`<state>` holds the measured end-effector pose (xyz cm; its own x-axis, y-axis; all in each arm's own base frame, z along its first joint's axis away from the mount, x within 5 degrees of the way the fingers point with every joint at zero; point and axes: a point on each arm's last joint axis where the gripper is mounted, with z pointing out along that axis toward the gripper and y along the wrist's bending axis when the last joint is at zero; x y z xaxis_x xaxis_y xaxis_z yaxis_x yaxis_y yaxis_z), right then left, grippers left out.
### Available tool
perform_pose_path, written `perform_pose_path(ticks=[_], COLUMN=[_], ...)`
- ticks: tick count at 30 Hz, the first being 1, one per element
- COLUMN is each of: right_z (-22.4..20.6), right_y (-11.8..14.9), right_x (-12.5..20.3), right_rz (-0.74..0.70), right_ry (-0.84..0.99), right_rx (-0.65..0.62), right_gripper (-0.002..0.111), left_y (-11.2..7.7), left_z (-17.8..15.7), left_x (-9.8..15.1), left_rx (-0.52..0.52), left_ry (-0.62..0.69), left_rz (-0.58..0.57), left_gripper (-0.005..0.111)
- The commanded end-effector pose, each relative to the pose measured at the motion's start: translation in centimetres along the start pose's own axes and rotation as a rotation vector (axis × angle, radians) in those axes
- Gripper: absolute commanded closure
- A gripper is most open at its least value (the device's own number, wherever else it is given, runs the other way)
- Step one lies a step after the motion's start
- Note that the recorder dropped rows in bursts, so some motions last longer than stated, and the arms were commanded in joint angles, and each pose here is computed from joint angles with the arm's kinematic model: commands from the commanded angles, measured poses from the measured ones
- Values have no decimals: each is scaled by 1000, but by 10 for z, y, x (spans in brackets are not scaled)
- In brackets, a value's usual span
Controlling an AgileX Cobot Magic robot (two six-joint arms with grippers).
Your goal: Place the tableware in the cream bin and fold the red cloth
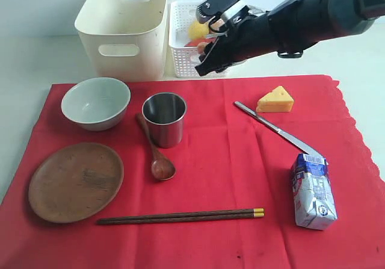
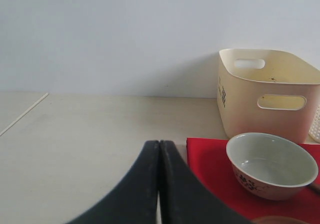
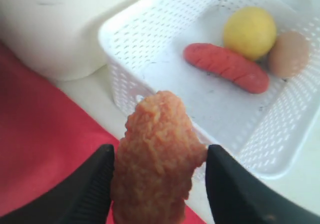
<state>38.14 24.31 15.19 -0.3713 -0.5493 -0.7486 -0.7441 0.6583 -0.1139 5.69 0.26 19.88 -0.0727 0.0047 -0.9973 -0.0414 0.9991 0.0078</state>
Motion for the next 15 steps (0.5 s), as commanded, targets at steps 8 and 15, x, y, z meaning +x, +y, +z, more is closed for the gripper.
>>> perform_pose_path(ticks=[8, 15], right_z=[-7, 12], right_y=[-9, -21], right_x=[-29, -40], right_rz=[8, -1], right_ry=[-85, -121], right_rx=[41, 108], right_gripper=[108, 108], left_y=[0, 0], left_z=[0, 0], left_x=[-1, -1], left_rx=[-2, -2], left_ry=[-7, -7], left_rz=[-5, -5], left_gripper=[107, 107])
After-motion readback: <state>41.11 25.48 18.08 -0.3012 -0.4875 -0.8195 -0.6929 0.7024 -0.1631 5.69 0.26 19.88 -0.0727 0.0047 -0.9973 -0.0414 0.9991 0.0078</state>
